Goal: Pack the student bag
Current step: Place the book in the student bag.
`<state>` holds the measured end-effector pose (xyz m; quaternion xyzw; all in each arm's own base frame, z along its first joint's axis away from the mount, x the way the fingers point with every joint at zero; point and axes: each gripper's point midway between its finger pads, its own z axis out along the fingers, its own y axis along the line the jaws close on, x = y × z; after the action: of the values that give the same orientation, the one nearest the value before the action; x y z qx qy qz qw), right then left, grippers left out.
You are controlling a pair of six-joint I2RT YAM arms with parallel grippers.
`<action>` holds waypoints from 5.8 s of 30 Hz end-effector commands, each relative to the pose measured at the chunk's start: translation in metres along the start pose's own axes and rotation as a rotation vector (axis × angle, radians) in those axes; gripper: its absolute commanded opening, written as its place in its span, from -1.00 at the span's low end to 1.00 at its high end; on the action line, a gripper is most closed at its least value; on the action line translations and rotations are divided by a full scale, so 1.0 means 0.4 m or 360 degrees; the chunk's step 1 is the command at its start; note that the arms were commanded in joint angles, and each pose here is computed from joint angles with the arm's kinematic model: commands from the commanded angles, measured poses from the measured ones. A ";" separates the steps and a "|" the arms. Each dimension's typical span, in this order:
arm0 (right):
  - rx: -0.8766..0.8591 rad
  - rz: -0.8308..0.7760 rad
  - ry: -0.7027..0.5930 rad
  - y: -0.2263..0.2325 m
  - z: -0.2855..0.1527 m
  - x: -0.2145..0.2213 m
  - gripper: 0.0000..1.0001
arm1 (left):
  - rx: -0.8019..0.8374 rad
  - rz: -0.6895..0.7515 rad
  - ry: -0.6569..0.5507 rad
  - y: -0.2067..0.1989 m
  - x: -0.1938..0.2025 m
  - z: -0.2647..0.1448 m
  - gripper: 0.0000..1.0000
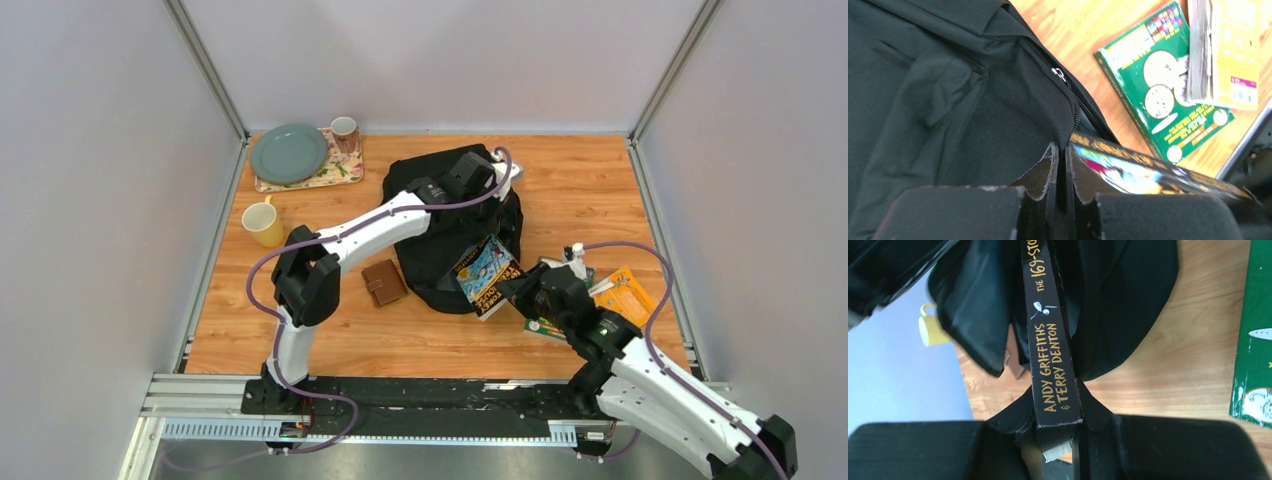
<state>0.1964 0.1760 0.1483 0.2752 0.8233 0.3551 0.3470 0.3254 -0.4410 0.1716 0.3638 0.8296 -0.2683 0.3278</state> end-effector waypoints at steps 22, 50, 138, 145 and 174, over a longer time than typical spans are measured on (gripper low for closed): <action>-0.0316 0.0263 -0.0219 0.080 0.050 -0.084 -1.00 | 0.0085 0.0138 -0.0205 -0.023 0.257 -0.209 0.52; -0.0328 0.0225 -0.0160 0.101 0.042 -0.074 -1.00 | -0.0126 0.0329 -0.0288 0.044 0.311 -0.090 0.26; -0.0427 0.0451 0.0097 0.140 0.505 -0.042 -0.08 | -0.0042 0.0337 -0.0627 -0.064 -0.032 -0.347 -1.00; -0.0515 0.0449 0.0130 0.172 0.465 -0.040 -1.00 | -0.0053 0.0323 -0.0616 -0.056 -0.027 -0.344 -1.00; -0.0636 0.0244 0.0098 0.248 0.564 -0.087 -0.03 | 0.0019 0.0263 -0.0501 -0.039 0.030 -0.327 -1.00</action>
<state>0.4014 0.3114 0.0845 0.2662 0.7502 0.5335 0.2858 0.2694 -0.3509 0.2261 0.3886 0.7537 -0.2708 0.4556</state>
